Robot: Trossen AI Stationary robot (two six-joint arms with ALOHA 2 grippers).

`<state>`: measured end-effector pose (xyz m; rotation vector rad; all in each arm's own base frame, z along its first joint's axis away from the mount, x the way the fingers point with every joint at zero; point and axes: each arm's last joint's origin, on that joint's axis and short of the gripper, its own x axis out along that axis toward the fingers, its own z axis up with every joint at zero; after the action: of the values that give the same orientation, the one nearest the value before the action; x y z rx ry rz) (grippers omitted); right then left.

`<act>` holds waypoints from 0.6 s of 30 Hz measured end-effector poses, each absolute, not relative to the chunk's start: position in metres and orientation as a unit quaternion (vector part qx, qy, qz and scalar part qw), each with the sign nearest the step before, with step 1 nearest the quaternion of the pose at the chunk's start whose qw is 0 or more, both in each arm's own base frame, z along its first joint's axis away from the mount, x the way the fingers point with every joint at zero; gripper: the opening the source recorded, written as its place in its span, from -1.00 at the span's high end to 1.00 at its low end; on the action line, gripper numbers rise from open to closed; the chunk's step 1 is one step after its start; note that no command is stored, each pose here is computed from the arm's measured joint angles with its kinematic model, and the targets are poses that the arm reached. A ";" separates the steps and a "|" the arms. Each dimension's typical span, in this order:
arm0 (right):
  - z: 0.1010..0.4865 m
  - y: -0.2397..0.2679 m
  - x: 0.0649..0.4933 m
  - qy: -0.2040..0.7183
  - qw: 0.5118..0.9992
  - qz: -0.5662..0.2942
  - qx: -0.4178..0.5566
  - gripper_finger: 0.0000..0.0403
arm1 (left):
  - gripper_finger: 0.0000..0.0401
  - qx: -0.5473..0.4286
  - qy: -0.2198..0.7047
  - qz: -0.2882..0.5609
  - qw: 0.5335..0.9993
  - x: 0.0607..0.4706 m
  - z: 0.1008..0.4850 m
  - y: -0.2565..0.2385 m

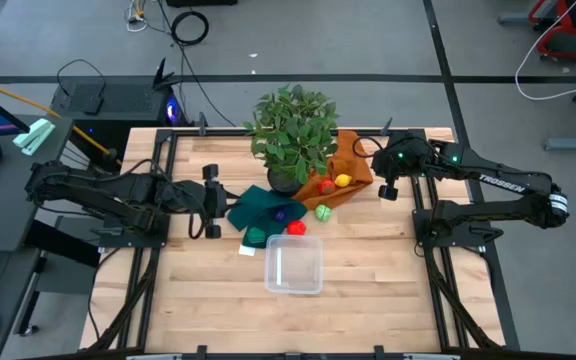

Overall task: Pick and placing Produce into tupperware
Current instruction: Put the bell pepper into the transparent bin

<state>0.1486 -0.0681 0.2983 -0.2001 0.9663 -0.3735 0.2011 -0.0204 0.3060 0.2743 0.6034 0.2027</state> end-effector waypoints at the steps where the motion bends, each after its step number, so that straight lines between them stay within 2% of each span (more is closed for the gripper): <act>1: 0.298 -0.068 0.149 0.461 0.864 -0.178 -0.095 1.00 | 0.66 0.124 0.295 0.103 0.942 0.201 0.306 -0.020; 8: 0.295 -0.070 0.153 0.471 0.862 -0.168 -0.090 1.00 | 0.65 0.020 0.287 0.135 0.948 0.204 0.304 -0.021; 14: 0.293 -0.070 0.155 0.474 0.860 -0.167 -0.089 1.00 | 0.72 -0.037 0.334 0.148 0.930 0.206 0.290 -0.025; 18: 0.294 -0.070 0.154 0.474 0.860 -0.167 -0.089 1.00 | 0.74 -0.058 0.372 0.122 0.918 0.216 0.276 -0.035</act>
<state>0.1542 -0.0701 0.2937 -0.1865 0.9945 -0.3501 0.2162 -0.0350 0.2763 -0.1197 0.7646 0.2502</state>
